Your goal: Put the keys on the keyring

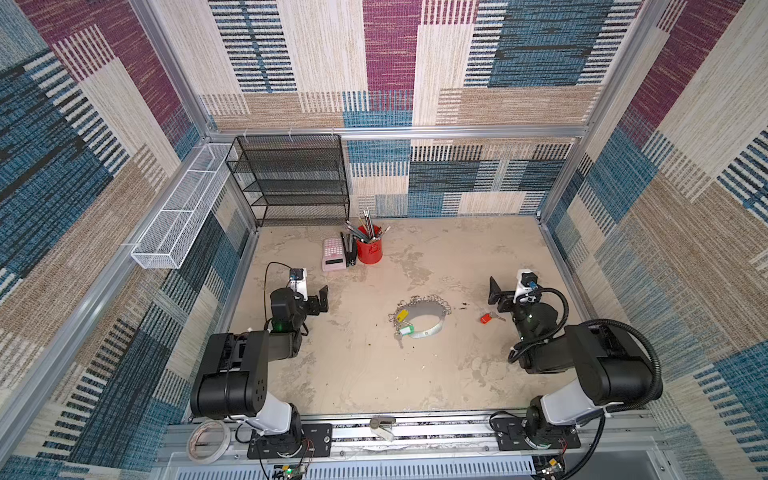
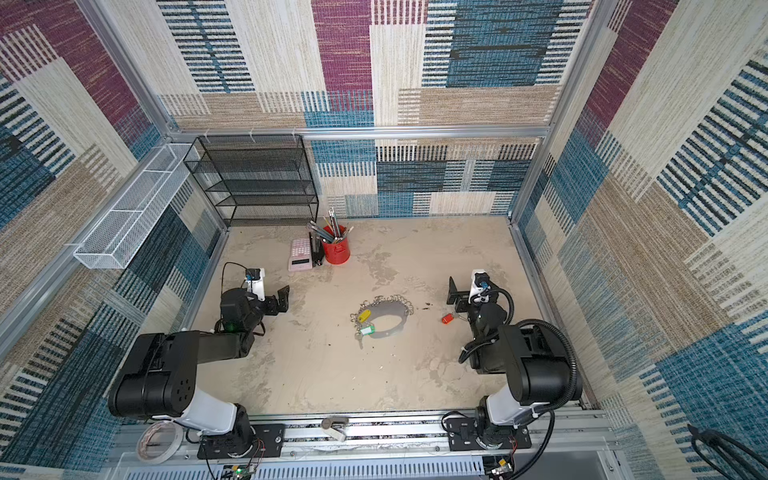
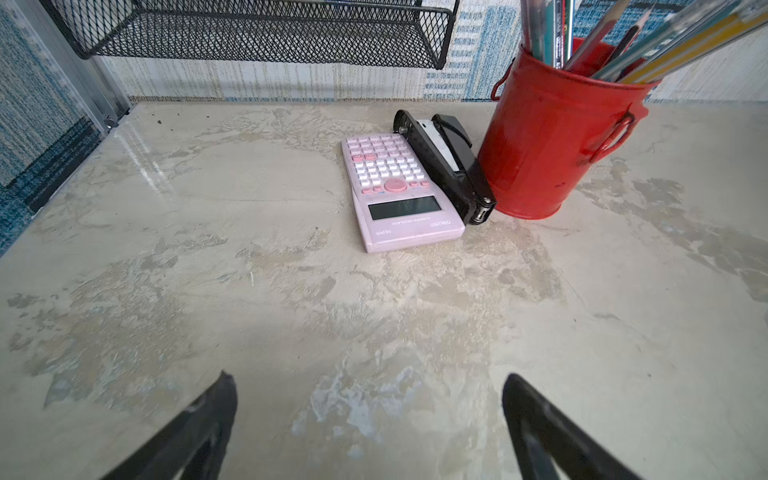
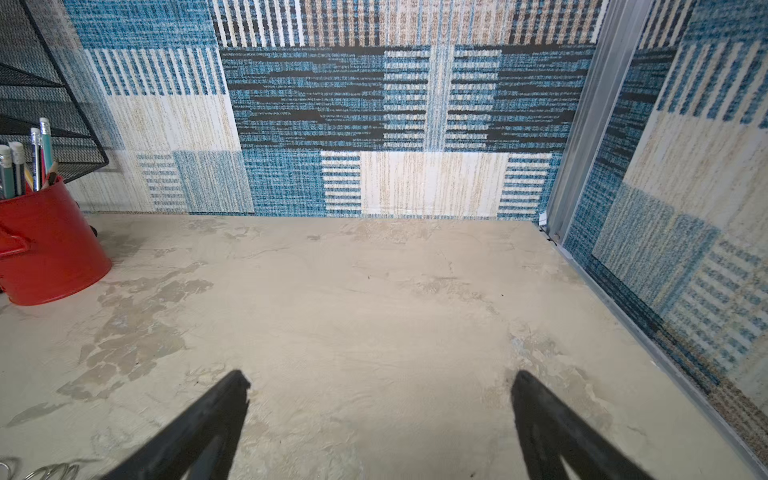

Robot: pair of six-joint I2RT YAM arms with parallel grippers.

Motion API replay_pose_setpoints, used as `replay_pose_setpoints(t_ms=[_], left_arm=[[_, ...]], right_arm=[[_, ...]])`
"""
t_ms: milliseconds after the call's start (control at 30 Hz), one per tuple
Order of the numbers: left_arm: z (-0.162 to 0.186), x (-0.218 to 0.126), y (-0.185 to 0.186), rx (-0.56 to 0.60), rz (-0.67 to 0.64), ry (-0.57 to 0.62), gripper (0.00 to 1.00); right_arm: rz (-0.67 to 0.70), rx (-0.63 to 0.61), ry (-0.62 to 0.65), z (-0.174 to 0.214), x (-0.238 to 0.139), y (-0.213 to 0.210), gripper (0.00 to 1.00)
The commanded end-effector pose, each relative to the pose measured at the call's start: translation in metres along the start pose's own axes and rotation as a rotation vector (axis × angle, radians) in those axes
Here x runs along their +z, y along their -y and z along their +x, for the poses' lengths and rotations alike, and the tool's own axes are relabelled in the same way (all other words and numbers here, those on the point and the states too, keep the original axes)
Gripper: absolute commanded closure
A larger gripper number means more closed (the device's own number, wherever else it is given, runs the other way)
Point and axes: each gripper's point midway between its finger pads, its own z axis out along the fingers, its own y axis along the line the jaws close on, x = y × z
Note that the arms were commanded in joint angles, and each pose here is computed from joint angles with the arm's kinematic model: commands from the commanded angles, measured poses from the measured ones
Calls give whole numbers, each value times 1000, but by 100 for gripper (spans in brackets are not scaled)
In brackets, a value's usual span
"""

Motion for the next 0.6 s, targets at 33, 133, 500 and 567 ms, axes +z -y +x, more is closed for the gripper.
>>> replay_pose_setpoints(t_ms=[33, 133, 500, 567], left_arm=[[-4, 1, -2, 35, -8, 6, 0], [-4, 1, -2, 35, -9, 6, 1], [-5, 2, -3, 30, -9, 7, 1], [-5, 2, -3, 30, -9, 7, 1]], right_arm=[[-1, 1, 25, -6, 0, 0, 0], [0, 0, 27, -7, 0, 0, 0], [0, 0, 27, -7, 0, 0, 0], [-1, -1, 26, -6, -1, -1, 0]])
